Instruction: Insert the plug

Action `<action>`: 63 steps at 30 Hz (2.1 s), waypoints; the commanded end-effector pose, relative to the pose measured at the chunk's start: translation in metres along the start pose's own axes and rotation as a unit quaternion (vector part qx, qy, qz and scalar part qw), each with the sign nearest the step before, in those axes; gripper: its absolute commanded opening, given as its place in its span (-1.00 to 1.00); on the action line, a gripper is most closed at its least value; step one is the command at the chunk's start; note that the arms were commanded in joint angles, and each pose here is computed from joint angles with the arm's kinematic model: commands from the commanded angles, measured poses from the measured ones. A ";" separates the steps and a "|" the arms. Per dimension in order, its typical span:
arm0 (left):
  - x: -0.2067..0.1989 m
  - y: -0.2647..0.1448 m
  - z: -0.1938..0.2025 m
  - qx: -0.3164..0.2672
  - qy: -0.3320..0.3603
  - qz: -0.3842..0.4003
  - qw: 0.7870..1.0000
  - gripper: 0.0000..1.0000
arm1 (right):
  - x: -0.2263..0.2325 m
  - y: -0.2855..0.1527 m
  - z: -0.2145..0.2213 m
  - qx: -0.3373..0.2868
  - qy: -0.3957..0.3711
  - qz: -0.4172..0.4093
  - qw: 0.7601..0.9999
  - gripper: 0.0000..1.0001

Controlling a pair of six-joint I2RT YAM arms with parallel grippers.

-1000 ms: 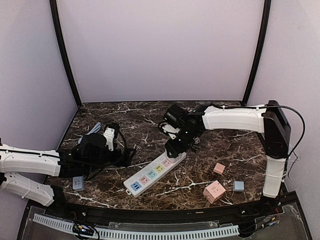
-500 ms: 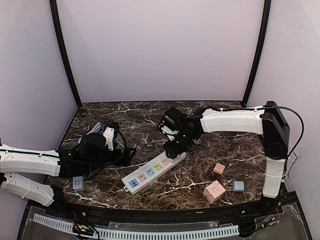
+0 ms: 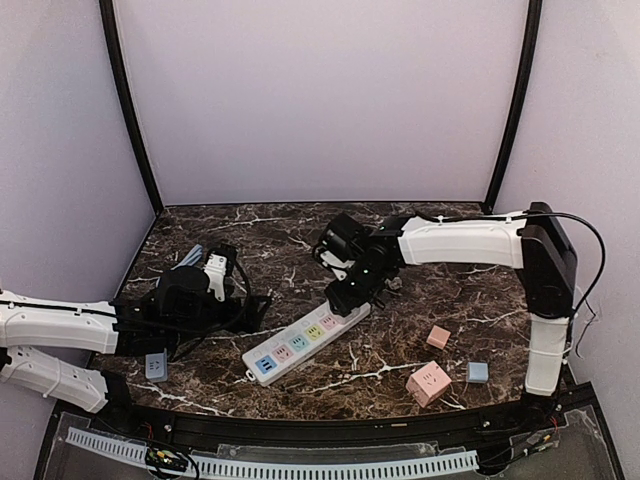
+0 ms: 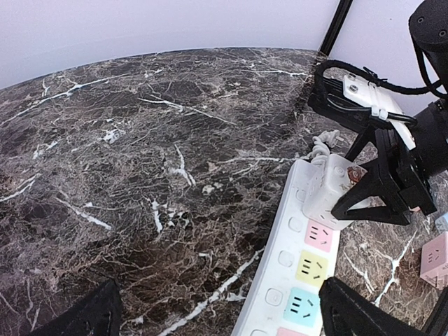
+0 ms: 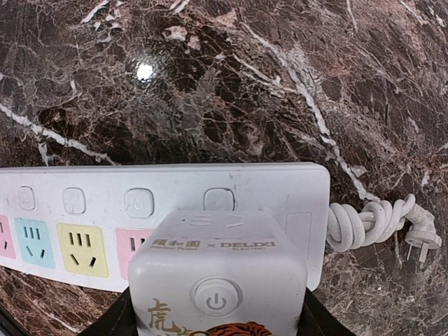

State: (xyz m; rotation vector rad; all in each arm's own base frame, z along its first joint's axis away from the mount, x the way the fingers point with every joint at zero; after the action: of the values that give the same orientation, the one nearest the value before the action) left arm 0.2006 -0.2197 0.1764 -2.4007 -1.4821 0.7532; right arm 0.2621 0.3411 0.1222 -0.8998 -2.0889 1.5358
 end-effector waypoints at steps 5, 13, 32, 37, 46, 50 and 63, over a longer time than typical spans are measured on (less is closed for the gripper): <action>0.004 -0.001 0.003 -0.001 0.001 -0.002 1.000 0.97 | -0.051 0.039 0.073 0.158 -0.008 0.116 0.981 -1.00; 0.004 -0.001 0.003 -0.001 0.000 0.000 1.000 0.97 | -0.069 0.013 0.067 0.135 0.010 0.138 0.981 -1.00; 0.004 -0.001 0.003 -0.002 0.000 0.001 1.000 0.97 | -0.069 0.018 0.076 0.143 0.017 0.119 0.982 -0.85; 0.003 -0.001 0.003 -0.001 0.001 0.002 1.000 0.97 | -0.065 0.014 0.069 0.122 0.026 0.099 0.987 0.00; 0.003 -0.002 0.003 -0.002 0.000 0.003 1.000 0.97 | -0.061 -0.023 0.045 0.048 0.045 0.068 0.996 0.97; 0.003 -0.003 0.003 -0.003 -0.001 0.005 1.000 0.97 | -0.060 -0.041 0.043 0.021 0.057 0.058 0.996 0.97; -0.001 -0.005 0.002 0.003 0.001 0.025 1.000 0.97 | -0.058 -0.066 0.101 0.006 0.159 0.041 0.986 0.97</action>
State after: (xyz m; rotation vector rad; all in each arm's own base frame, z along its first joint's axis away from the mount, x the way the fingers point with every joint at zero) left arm 0.1992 -0.2198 0.1797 -2.4233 -1.4698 0.7612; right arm 0.2345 0.2324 0.1597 -1.1256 -1.9166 1.4133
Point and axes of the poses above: each gripper's point midway between its finger pads, its own y axis out along the fingers, its own x axis along the line the jaws close on, z = x × y, the point moved 6 cm from there along -y, back along the fingers, and after that the axes turned 7 degrees about -y, right-handed, at the moved point
